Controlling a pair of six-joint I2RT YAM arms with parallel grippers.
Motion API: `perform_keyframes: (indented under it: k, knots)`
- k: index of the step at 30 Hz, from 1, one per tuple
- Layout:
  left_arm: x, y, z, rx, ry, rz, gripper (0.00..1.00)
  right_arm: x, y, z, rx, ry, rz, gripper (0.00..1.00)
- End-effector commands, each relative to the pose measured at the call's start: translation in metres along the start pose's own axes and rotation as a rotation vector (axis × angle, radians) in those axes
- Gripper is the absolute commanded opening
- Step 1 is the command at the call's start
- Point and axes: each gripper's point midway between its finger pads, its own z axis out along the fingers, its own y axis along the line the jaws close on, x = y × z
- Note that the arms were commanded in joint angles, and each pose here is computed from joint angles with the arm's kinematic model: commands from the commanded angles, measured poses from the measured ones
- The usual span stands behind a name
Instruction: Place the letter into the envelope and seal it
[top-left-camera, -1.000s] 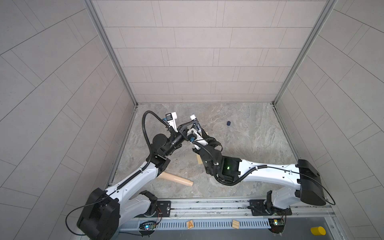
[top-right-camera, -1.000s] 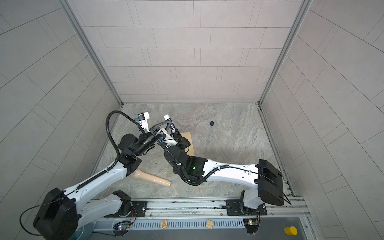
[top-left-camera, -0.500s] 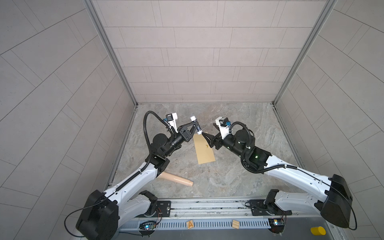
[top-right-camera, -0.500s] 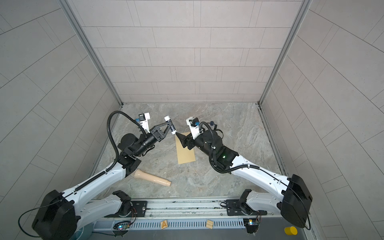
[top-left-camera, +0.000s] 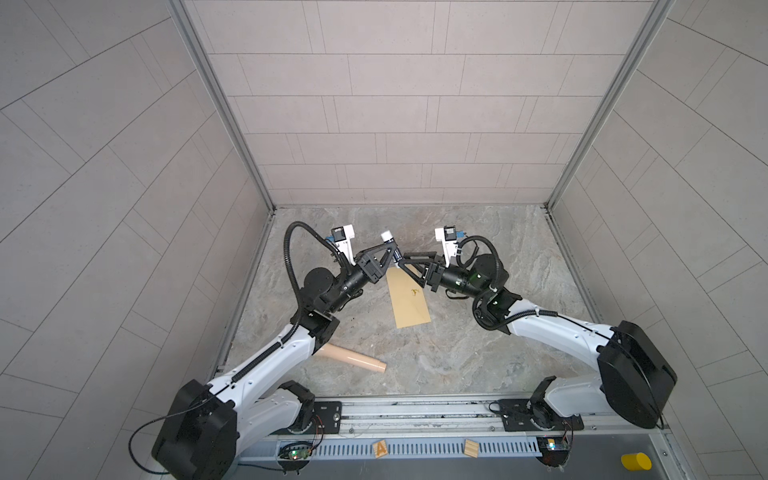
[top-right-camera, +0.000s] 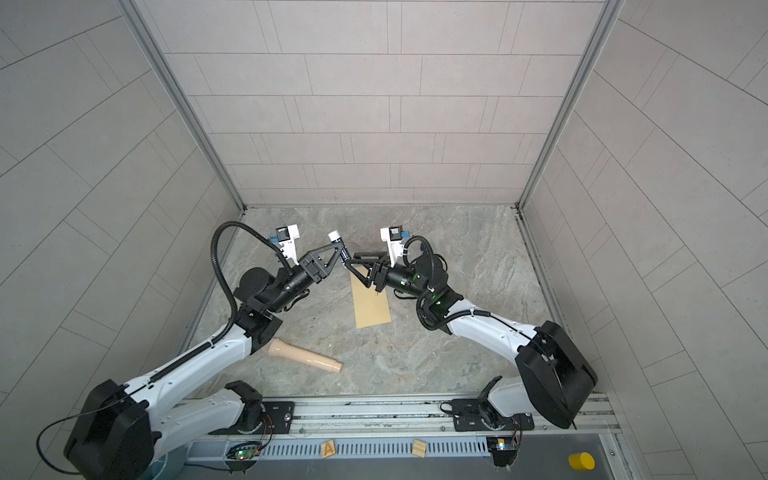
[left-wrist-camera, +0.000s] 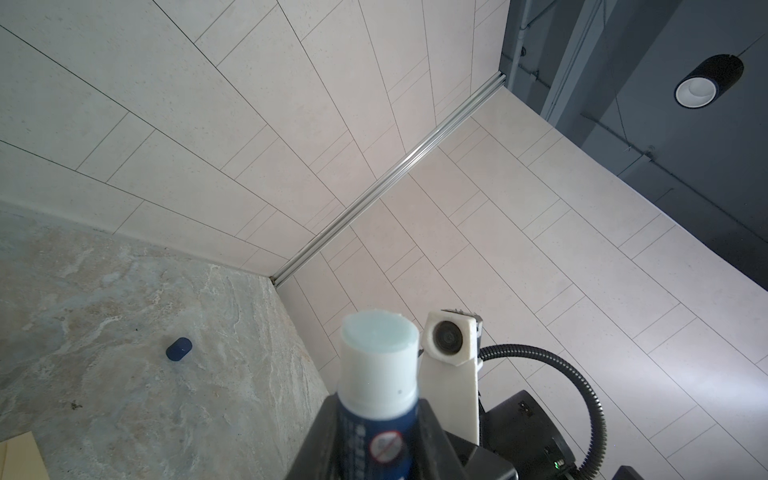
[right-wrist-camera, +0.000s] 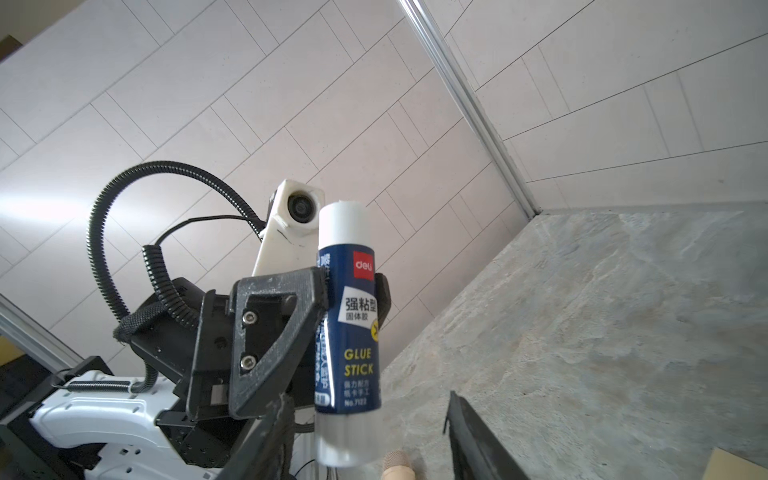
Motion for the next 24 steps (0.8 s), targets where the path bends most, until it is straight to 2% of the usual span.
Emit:
perform_keyframes:
  k: [1,7,13,19,24]
  knots:
    - [-0.018,-0.027,0.001,0.085,-0.047,0.028,0.0,-0.012,0.027,0.004,-0.146,-0.029,0.061,0.51]
    - [-0.017,-0.027,0.001,0.086,-0.047,0.027,0.0,-0.009,0.025,0.008,-0.184,-0.027,0.111,0.38]
    - [-0.017,-0.025,0.002,0.081,-0.045,0.029,0.0,-0.007,0.023,0.008,-0.172,-0.024,0.107,0.25]
    - [-0.015,-0.021,0.003,0.065,-0.04,0.034,0.0,-0.003,0.016,0.006,-0.117,0.0,0.071,0.07]
    - [-0.011,-0.014,0.003,0.036,-0.028,0.054,0.0,-0.001,0.004,0.001,0.029,0.026,-0.045,0.0]
